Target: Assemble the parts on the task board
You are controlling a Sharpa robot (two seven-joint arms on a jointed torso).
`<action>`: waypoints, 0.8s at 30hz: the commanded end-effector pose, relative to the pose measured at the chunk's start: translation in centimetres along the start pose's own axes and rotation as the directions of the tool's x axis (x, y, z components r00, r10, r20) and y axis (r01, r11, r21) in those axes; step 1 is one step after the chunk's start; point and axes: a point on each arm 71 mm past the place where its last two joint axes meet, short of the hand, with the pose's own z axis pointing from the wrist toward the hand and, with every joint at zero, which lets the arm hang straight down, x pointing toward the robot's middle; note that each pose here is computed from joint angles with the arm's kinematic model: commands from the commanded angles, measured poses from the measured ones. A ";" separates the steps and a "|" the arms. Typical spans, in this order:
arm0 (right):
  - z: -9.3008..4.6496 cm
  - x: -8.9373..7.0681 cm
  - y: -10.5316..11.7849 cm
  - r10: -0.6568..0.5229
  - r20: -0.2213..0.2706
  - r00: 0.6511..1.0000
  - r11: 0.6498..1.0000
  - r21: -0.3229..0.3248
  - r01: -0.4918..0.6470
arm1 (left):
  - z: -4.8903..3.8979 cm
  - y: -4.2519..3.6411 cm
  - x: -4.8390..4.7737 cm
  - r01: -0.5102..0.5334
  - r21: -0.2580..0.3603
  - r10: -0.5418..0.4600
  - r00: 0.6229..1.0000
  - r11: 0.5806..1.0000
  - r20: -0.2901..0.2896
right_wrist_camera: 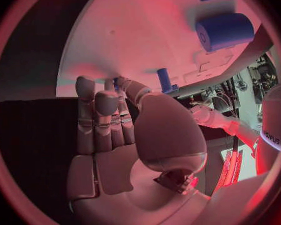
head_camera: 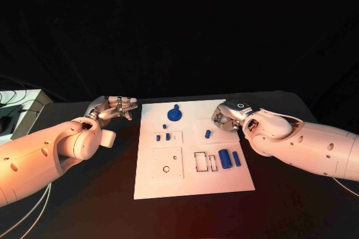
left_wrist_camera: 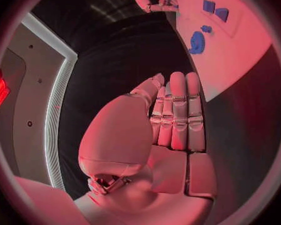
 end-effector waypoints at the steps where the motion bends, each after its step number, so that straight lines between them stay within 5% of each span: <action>1: -0.2 0.7 0.0 -0.012 -0.039 0.999 1.000 0.011 0.013 | 0.02 0.00 0.11 -0.005 0.000 0.005 1.000 1.000 -0.015; 13: -0.6 -0.5 0.2 0.021 0.070 0.997 1.000 0.003 -0.021 | 0.10 0.23 -0.41 -0.010 -0.007 0.010 1.000 1.000 -0.003; 24: -1.5 -3.5 0.6 0.123 0.162 0.979 0.992 -0.025 -0.120 | 0.23 0.44 -0.65 -0.011 -0.013 0.011 1.000 1.000 0.004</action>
